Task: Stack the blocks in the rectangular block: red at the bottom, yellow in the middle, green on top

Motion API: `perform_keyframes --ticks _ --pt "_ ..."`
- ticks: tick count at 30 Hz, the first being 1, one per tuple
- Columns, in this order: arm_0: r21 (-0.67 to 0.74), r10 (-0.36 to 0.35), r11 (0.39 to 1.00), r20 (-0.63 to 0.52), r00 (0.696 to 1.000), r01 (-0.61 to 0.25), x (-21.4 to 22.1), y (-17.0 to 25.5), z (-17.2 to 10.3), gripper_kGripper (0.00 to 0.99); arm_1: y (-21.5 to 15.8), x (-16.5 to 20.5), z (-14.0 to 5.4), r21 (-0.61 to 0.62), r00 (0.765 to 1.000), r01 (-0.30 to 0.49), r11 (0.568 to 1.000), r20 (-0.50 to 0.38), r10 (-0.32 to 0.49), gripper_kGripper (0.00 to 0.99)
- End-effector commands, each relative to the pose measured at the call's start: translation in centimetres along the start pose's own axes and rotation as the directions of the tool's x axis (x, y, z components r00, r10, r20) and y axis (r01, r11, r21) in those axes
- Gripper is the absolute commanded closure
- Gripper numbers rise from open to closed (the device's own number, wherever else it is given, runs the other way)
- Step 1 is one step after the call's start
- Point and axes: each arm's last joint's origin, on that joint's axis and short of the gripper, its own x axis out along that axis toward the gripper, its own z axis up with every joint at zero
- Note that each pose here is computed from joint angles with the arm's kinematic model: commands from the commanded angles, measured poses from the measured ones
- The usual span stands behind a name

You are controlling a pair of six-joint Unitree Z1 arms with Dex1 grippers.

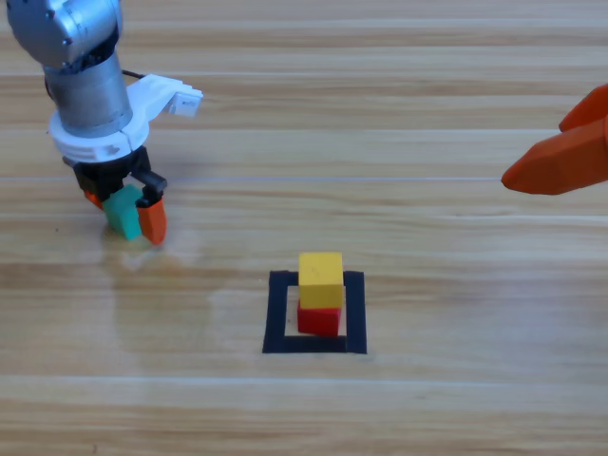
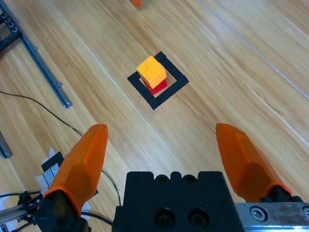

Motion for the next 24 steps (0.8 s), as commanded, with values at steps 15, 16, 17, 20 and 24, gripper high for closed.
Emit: perform_keyframes --ticks 15,16,17,20,24 --pt "-0.024 -0.027 0.999 0.014 1.000 0.028 1.05 0.79 -0.62 0.114 -0.81 0.88 -0.49 0.023 1.000 0.002 1.000 -0.027 -0.001 0.007" --pt "-0.024 -0.027 0.999 0.014 1.000 0.028 1.15 0.86 -0.62 0.128 -0.81 0.88 -0.49 0.023 1.000 0.002 1.000 -0.027 -0.001 0.007" --pt "-0.024 -0.029 0.999 0.015 0.999 0.029 1.25 0.86 -0.60 0.162 -0.81 0.88 -0.49 0.023 1.000 0.002 1.000 -0.027 -0.001 0.007" --pt "-0.024 -0.035 0.999 0.016 0.999 0.035 1.48 0.84 -0.52 0.229 -0.81 0.88 -0.49 0.023 1.000 0.002 1.000 -0.027 -0.001 0.007" --pt "-0.024 -0.034 0.999 0.020 0.999 0.034 1.21 0.82 -0.63 0.409 -0.80 0.88 -0.49 0.023 1.000 0.000 1.000 -0.027 0.001 0.007"
